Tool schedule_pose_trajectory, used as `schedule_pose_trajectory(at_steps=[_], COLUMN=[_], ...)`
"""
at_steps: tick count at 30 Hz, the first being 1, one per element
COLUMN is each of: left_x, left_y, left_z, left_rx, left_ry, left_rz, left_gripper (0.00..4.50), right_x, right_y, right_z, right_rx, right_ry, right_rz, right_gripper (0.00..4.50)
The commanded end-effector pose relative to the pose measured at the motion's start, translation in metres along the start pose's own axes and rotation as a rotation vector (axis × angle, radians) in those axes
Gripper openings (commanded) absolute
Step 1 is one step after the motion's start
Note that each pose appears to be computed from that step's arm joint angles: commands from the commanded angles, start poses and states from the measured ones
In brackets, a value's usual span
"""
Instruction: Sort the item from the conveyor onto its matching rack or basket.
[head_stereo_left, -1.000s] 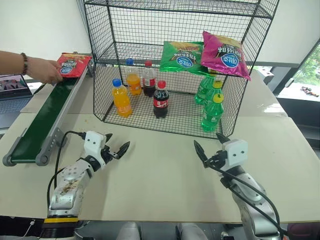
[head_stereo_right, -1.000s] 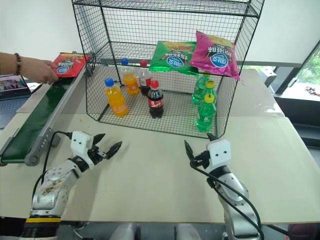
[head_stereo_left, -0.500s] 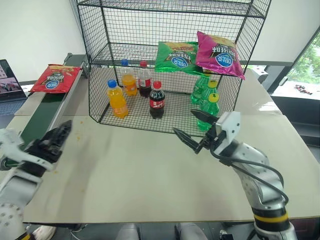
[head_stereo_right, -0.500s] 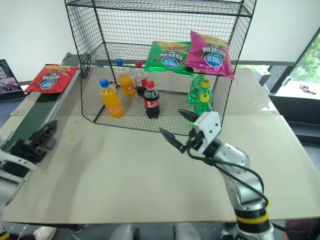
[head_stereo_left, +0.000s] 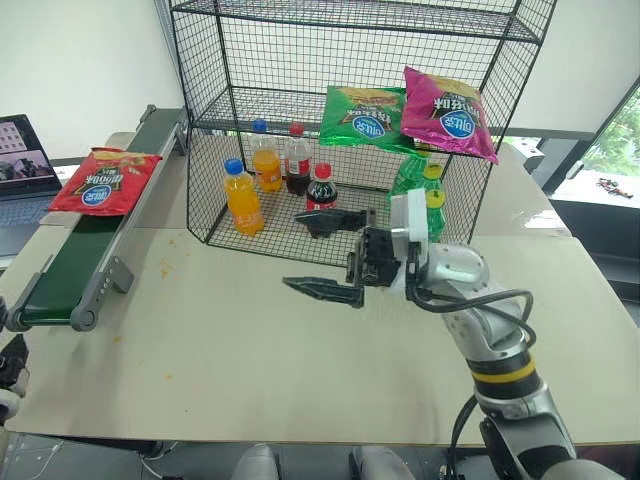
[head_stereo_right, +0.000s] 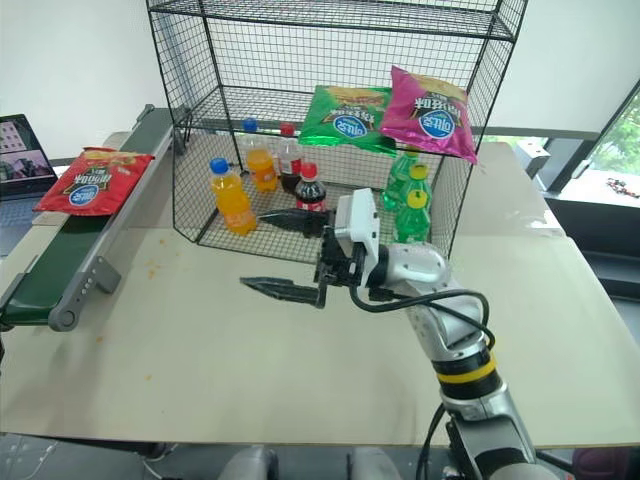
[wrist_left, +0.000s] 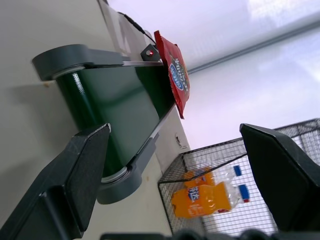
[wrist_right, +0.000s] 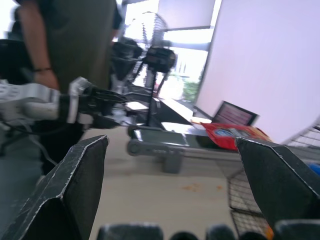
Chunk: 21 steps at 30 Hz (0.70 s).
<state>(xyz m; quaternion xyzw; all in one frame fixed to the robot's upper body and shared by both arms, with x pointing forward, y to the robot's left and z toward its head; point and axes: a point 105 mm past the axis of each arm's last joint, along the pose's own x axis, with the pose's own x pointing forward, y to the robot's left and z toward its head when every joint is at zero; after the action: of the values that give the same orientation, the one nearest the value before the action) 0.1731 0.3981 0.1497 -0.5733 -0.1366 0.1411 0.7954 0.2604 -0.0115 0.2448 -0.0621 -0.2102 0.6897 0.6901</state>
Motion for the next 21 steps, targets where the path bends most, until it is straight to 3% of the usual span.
schedule_pose_trajectory(at_steps=[1, 10, 21], left_x=[-0.003, 0.001, 0.011], left_y=[-0.003, 0.013, 0.007], left_z=[0.015, 0.001, -0.002], left_rx=[-0.019, -0.045, -0.019], left_ry=[-0.024, 0.020, 0.060], left_rz=[-0.018, 0.020, -0.014], left_gripper=[4.43, 4.43, 4.43], right_x=[0.005, 0.007, 0.006], right_y=[0.003, -0.002, 0.006], right_z=[0.011, 0.014, 0.017], right_rx=[-0.011, -0.029, -0.045], right_ry=[-0.039, -0.039, -0.053], right_rz=[0.062, 0.064, 0.139], right_gripper=[4.50, 4.50, 4.50])
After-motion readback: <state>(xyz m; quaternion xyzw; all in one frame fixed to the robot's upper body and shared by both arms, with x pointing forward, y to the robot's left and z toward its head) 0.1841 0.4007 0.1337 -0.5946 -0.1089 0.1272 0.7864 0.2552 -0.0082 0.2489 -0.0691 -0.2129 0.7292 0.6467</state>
